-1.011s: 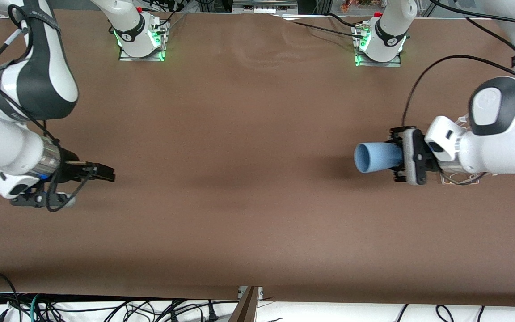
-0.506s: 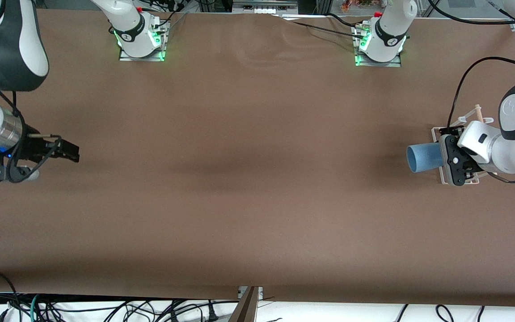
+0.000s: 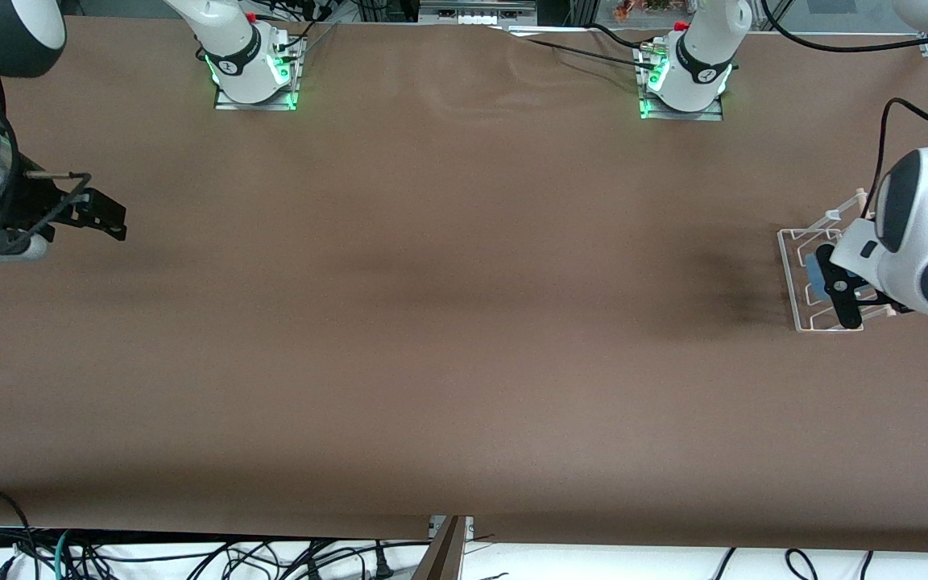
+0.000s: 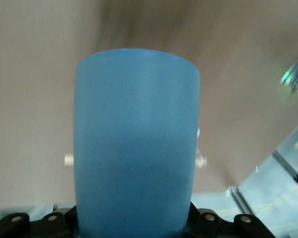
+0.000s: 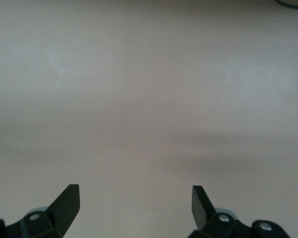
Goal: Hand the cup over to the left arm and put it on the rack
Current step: 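Lower the blue cup onto the wire rack with the left gripper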
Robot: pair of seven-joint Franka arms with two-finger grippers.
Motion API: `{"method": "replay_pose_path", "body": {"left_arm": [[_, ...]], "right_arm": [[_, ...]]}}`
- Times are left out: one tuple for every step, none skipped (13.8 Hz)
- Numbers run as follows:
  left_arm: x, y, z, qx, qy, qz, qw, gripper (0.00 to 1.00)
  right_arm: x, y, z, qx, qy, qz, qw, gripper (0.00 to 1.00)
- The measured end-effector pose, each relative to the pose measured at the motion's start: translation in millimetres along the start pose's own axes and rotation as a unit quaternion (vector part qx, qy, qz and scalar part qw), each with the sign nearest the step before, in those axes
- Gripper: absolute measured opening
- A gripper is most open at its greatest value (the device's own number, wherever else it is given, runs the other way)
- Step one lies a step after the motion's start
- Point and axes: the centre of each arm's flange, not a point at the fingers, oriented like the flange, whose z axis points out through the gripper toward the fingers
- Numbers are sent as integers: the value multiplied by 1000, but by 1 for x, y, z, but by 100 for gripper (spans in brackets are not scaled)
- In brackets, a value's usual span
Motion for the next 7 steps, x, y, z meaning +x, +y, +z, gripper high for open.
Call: {"method": "replay_pose_path", "body": {"left_arm": [[4, 1, 1, 2, -37, -12, 999, 60], [11, 2, 4, 6, -77, -28, 997, 60], [21, 3, 7, 11, -113, -48, 992, 60], [33, 4, 13, 17, -141, -67, 988, 60], [45, 6, 20, 23, -165, -82, 983, 60], [55, 7, 28, 32, -191, -93, 977, 60], [63, 9, 38, 42, -217, -106, 969, 60]], "right_arm": [[-3, 0, -2, 0, -2, -6, 1000, 100], [-6, 0, 0, -1, -9, -19, 1000, 100], [-6, 0, 4, 0, -15, -32, 999, 100], [-7, 0, 8, 0, -19, -39, 999, 100], [-6, 0, 10, 0, -21, -43, 999, 100], [-6, 0, 11, 0, -23, -44, 999, 100], [-6, 1, 11, 0, -24, -44, 999, 100]]}}
